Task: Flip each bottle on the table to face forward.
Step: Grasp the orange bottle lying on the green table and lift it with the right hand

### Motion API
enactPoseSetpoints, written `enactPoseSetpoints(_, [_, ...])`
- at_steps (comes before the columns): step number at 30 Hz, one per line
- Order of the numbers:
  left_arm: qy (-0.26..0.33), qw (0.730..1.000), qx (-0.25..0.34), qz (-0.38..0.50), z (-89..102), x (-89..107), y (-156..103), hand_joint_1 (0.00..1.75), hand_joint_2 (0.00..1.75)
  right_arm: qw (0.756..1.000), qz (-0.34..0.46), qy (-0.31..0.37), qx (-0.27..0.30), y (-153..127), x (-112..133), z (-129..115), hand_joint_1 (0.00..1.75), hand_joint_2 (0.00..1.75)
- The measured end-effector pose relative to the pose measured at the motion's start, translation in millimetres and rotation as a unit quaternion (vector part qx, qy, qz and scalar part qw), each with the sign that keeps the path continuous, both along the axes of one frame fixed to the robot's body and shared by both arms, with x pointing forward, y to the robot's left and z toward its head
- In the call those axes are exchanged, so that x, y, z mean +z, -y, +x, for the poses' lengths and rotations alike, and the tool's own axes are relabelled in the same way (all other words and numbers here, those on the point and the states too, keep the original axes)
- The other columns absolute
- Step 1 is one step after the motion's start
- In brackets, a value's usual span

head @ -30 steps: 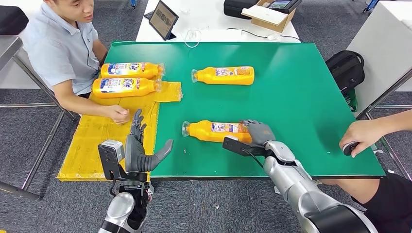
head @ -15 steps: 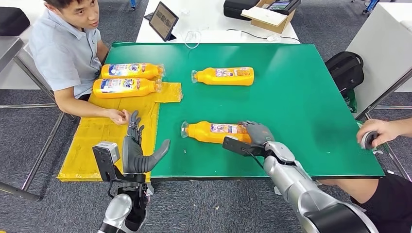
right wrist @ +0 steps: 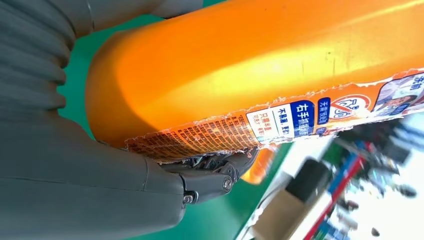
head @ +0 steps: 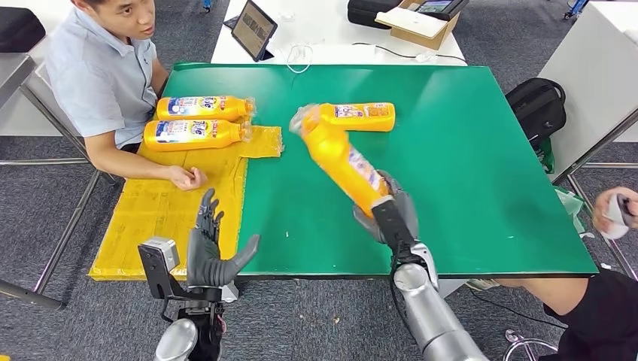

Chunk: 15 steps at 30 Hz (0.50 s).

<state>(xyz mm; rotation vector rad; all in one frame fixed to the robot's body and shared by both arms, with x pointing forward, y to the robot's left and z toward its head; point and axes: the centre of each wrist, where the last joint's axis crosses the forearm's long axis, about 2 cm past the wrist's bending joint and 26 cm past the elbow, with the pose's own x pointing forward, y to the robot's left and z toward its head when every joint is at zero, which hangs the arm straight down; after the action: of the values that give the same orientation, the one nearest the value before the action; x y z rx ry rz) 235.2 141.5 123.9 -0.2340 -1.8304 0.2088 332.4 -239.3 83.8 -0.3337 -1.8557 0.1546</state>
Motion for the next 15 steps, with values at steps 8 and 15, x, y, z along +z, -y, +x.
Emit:
enactPoseSetpoints(8, [-0.019,0.998,-0.037,-0.056,-11.2,-7.3,4.8,0.0,1.75,0.992,0.114,0.034,0.043,-33.9,13.9,-27.5,1.75,1.75])
enactPoseSetpoints(15, [0.005,0.999,-0.039,-0.009,-16.3,-5.8,16.7,0.0,1.75,0.986,0.124,0.053,0.097,-71.3,27.6,-35.6,1.75,1.75])
